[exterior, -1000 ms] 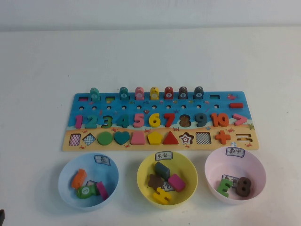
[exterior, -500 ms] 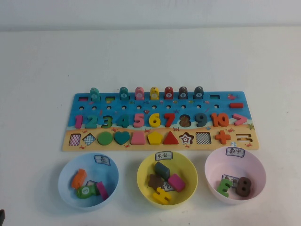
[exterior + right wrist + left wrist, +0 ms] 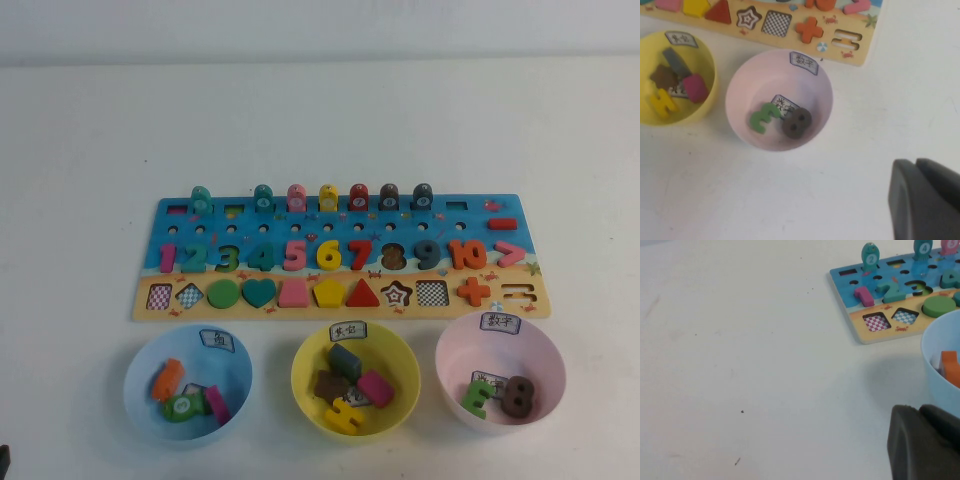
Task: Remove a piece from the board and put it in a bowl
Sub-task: Pick up the "number 9"
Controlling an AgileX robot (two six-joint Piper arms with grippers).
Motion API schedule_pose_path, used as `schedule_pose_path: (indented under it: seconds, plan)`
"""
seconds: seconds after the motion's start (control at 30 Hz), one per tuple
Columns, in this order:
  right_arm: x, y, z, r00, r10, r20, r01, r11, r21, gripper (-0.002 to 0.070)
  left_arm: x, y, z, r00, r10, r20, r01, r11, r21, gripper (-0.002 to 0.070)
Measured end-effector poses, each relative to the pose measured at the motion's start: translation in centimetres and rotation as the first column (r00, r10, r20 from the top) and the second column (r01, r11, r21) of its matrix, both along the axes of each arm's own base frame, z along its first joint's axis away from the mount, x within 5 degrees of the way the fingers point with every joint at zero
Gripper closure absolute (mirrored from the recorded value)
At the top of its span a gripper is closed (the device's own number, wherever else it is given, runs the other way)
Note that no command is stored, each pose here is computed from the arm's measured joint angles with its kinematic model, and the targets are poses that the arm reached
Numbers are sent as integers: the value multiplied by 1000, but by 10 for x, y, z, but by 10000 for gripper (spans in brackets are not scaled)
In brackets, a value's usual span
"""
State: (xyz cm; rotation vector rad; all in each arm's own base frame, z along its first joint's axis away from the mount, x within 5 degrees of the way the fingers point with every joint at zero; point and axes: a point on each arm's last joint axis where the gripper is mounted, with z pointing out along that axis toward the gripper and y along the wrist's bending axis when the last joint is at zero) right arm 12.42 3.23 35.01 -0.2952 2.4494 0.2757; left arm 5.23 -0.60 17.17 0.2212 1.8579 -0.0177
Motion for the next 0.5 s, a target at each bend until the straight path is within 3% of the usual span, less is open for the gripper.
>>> schedule_pose_path:
  seconds: [0.2,0.5]
  plan:
    - [61,10,32,990,76,-115,-87,992,-93,694,0,0,0,1000,0,0,0,1000,0,679]
    - [170,70,17,958,199,-206,-250,930,-269,694,0,0,0,1000,0,0,0,1000,0,680]
